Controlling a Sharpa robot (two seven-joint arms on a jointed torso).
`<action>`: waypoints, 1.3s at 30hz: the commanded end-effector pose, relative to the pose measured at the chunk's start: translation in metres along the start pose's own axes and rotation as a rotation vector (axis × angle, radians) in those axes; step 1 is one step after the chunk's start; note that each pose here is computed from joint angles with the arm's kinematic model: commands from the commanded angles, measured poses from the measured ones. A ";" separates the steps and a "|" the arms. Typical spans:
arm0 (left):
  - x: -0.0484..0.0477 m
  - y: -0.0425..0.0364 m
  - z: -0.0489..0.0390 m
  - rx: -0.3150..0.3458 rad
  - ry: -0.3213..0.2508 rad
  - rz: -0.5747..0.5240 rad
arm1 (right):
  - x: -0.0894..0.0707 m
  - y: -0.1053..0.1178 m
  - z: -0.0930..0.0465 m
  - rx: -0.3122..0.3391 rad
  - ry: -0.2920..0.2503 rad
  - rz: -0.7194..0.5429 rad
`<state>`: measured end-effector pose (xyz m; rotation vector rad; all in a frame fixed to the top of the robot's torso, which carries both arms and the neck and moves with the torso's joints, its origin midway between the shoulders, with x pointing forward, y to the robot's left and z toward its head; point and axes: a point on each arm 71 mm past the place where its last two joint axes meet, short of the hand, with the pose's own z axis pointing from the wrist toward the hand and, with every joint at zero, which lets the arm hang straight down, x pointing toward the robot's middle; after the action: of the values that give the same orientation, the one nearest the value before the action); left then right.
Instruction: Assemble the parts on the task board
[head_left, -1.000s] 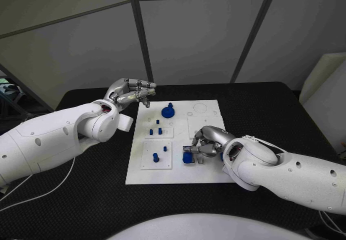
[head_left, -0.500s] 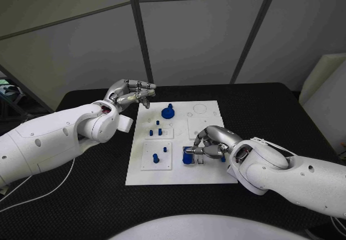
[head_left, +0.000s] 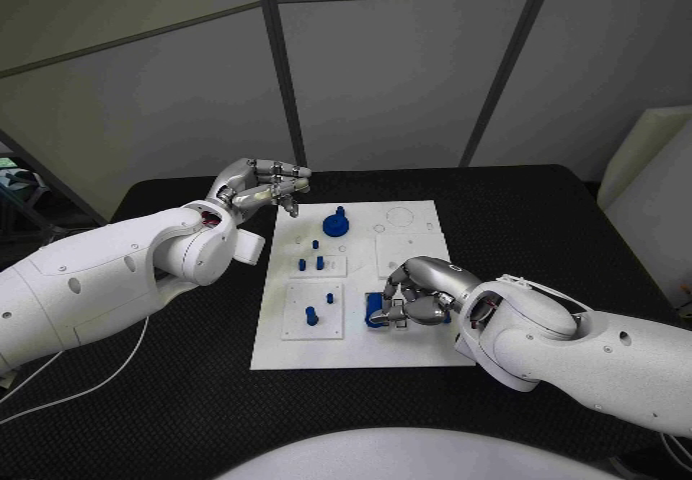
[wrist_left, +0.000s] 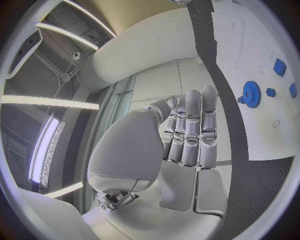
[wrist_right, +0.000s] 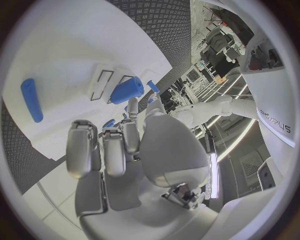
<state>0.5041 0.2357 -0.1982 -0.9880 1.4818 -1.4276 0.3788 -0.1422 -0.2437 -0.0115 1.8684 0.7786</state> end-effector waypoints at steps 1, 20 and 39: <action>0.0006 -0.0012 0.0001 0.005 0.009 -0.001 | 0.002 0.002 0.001 -0.017 0.028 -0.046; 0.0001 -0.0012 -0.0004 0.004 0.009 0.000 | -0.002 -0.009 0.007 0.035 -0.030 -0.105; -0.0002 -0.0010 -0.0005 0.001 0.009 0.000 | 0.006 -0.010 0.011 0.030 0.067 -0.126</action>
<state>0.5038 0.2370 -0.1983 -0.9893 1.4829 -1.4247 0.3897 -0.1442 -0.2547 -0.1070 1.8897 0.6737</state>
